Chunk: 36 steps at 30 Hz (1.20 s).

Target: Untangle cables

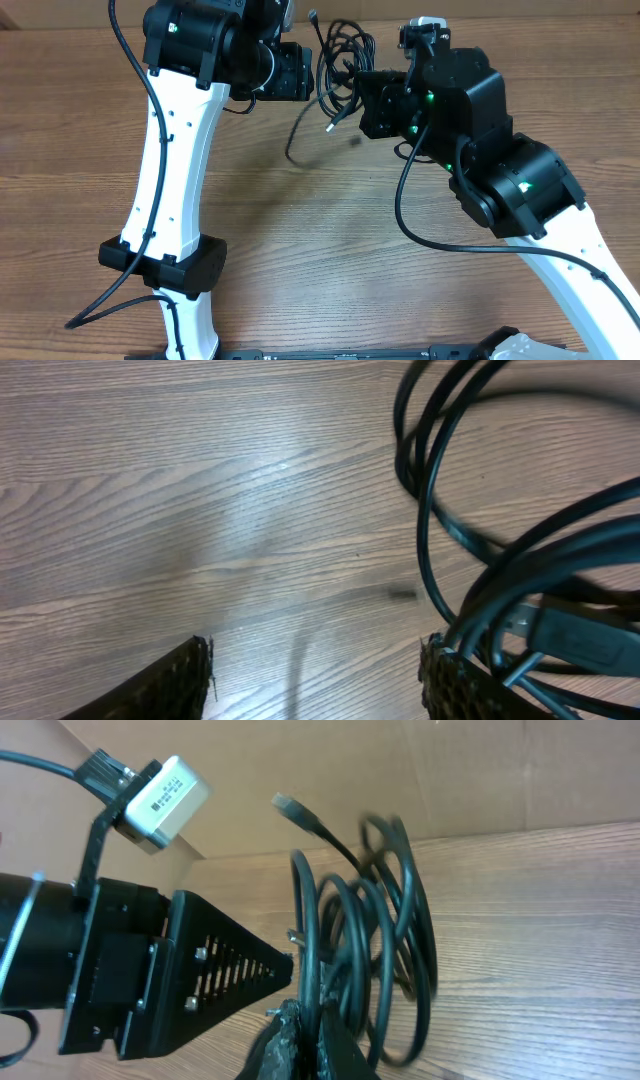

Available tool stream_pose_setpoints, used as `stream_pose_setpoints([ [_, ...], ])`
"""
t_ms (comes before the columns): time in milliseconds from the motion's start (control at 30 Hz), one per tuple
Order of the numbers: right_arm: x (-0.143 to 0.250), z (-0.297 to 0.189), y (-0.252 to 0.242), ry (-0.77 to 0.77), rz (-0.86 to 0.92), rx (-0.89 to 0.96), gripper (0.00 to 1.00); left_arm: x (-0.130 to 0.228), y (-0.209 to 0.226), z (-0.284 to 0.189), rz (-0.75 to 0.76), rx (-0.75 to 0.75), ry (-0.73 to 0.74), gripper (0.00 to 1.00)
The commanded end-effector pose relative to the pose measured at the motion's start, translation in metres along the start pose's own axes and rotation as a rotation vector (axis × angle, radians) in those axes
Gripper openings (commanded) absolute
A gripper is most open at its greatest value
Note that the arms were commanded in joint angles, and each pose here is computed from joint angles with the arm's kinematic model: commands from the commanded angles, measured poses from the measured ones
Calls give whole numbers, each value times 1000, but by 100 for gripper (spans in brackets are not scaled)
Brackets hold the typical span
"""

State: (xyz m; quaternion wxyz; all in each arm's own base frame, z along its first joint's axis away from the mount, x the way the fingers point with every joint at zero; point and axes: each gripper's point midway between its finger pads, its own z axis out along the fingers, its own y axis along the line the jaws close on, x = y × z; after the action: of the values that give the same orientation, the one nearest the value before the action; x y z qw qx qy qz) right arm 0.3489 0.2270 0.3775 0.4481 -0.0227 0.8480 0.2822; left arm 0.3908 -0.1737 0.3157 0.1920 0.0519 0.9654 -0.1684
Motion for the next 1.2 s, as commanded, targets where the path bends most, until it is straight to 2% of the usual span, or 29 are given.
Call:
stream_pose_setpoints([
  [0,9,11,-1,45,-6,-5,4,0,1,3,10,-12,3,72],
  [233,14,-2,53,108,-16,-306,4,5,-3,3,10,14,24,81],
  [467,12,-2,53,114,61,-302,4,16,-35,0,153,203,71,81],
  [667,15,-5,56,136,116,-315,4,17,-40,1,157,218,75,82],
  [833,3,-18,63,88,120,-348,4,11,-39,10,130,215,76,81],
  [1067,-14,-53,73,11,108,-398,4,12,-39,40,93,237,149,61],
  [1167,-21,-67,74,-23,104,-403,4,12,-36,54,84,230,174,39],
])
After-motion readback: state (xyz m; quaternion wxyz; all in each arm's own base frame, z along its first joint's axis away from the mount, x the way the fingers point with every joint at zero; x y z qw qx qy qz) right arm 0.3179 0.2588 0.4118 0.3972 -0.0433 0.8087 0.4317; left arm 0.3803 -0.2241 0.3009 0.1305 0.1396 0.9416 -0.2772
